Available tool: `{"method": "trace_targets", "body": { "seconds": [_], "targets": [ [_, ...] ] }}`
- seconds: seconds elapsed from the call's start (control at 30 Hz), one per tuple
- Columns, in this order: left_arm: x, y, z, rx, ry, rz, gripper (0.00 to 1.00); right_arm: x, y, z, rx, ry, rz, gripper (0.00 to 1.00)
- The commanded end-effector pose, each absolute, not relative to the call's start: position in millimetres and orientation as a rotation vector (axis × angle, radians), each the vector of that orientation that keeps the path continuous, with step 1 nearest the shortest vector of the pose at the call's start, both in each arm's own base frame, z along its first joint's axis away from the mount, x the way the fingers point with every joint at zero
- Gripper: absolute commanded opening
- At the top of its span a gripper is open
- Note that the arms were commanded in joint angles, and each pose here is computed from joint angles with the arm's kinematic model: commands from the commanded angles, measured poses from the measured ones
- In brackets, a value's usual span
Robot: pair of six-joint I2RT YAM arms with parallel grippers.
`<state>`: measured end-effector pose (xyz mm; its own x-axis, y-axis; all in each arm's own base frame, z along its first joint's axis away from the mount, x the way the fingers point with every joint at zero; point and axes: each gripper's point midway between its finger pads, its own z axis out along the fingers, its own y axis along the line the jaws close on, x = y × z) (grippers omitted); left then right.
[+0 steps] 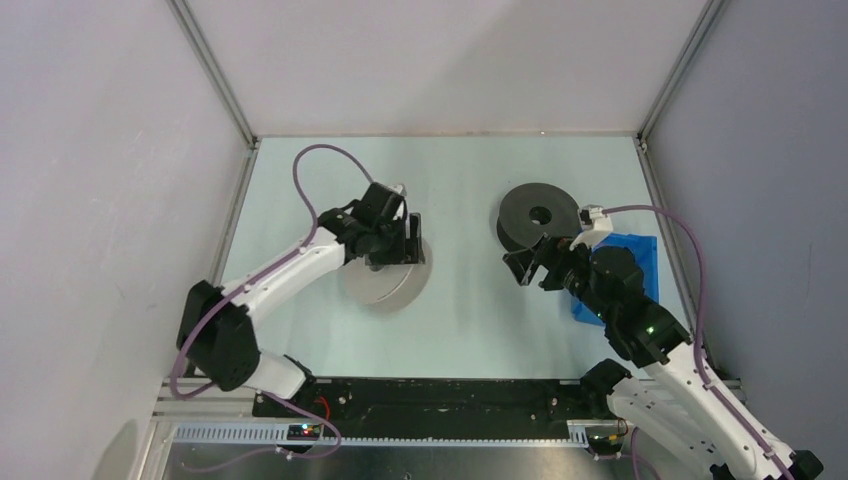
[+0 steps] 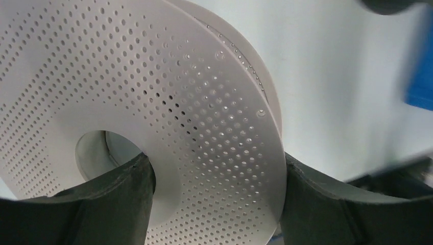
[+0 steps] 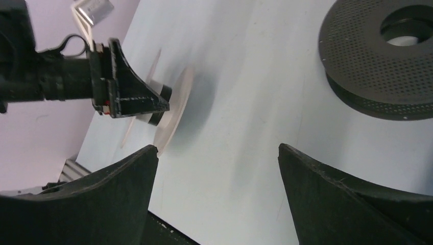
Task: Wrap the cables
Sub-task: Move the cable reel to the center of the board.
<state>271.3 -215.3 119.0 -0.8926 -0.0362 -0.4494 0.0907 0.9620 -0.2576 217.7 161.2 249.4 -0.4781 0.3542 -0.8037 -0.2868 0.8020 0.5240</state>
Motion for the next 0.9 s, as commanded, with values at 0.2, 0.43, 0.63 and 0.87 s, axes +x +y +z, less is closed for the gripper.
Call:
{"method": "trace_targets", "body": {
  "seconds": [0.2,0.43,0.63,0.87],
  "targets": [
    [235.3,-287.1,203.0,0.462,2.456,-1.163,0.50,226.0,191.8,280.4,-0.107,1.740,0.888,0.85],
    [255.8,-271.3,182.1,0.362,2.495,-1.161,0.57,222.6,193.2,274.4,-0.112,1.765,0.896,0.86],
    [276.9,-242.2,152.8,0.225,2.559,-1.101,0.69,220.4,190.6,269.5,-0.109,1.770,0.890,0.86],
    [287.7,-217.0,134.4,0.172,2.581,-1.050,0.88,219.3,187.7,272.1,-0.110,1.755,0.880,0.86]
  ]
}}
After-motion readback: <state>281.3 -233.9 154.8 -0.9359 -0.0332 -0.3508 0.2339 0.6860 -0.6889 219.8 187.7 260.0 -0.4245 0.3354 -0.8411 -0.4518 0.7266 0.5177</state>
